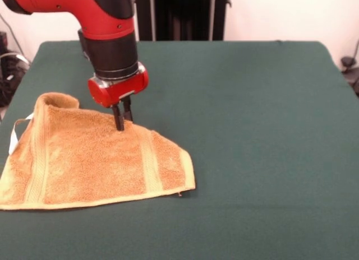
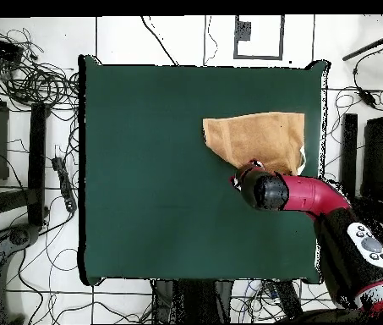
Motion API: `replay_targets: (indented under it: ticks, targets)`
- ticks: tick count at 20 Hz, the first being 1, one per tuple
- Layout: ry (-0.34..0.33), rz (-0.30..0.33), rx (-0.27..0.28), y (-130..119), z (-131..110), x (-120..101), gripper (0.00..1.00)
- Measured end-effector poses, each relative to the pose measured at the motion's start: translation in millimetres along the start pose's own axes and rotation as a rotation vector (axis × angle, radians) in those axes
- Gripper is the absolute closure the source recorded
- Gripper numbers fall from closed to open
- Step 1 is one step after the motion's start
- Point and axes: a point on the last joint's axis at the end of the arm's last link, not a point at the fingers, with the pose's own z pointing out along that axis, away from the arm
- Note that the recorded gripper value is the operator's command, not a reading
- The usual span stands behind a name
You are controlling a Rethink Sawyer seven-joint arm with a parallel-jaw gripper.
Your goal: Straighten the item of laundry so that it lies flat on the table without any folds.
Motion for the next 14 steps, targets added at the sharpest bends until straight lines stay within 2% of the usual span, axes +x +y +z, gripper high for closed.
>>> replay_targets:
  ticks: [3,8,14]
  targets:
    - [-0.004,0.02,-0.004,-3.1,-1.3,2.3,1.0]
    - [-0.016,0.106,-0.025,-13.8,-5.7,13.0,1.0]
    - [-0.014,0.167,-0.054,-15.8,-8.5,12.2,1.0]
